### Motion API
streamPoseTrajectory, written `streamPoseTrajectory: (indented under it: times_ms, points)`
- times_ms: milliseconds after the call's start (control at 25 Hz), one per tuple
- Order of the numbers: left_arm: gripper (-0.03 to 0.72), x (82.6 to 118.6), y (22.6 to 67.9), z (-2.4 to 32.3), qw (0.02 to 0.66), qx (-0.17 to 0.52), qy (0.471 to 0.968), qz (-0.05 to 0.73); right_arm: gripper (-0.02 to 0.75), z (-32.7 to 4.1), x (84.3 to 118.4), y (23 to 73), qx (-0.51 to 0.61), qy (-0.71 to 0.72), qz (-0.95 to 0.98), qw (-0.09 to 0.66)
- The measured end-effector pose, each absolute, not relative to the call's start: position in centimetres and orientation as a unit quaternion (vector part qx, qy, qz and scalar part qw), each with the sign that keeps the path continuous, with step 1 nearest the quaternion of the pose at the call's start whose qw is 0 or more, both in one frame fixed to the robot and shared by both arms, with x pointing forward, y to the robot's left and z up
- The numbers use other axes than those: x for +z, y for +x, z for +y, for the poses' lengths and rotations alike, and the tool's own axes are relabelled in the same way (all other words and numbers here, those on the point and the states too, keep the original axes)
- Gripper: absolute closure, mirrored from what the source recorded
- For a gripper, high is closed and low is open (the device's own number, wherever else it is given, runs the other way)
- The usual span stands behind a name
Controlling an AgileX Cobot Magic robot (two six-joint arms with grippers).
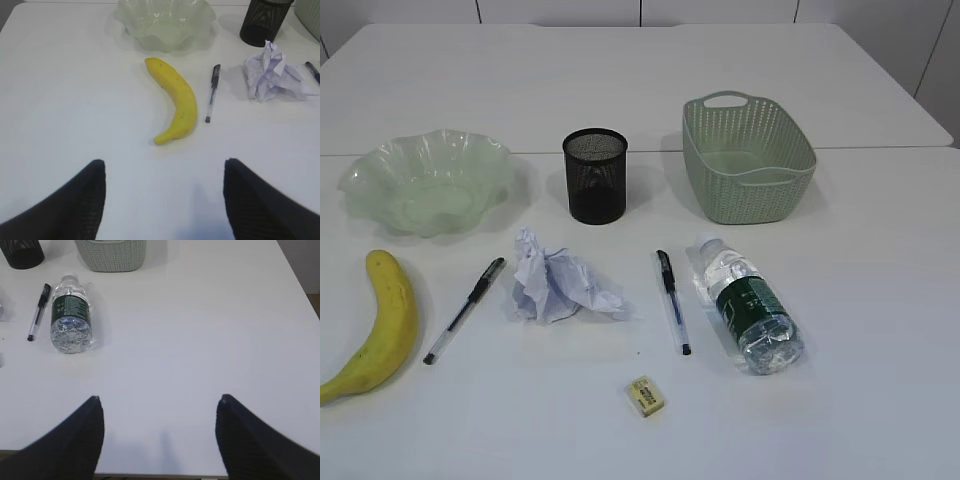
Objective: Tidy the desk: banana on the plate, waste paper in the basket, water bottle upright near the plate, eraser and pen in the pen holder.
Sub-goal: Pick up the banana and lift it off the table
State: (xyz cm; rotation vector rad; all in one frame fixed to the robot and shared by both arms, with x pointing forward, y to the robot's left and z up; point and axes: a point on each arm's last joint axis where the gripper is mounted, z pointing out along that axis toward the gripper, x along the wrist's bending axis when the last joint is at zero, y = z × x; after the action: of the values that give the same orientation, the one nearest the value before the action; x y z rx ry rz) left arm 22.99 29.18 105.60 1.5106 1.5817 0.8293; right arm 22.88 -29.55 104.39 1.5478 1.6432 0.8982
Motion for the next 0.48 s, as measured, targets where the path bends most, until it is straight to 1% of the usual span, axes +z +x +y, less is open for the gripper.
streamPoseTrajectory:
  times_ms: [480]
  points:
    - [0.171,105.6,22.99,29.18,0.391,0.326,0.595,0.622,0.218,-29.55,104.39,22.88,0.347,0.597,0.634,0.349]
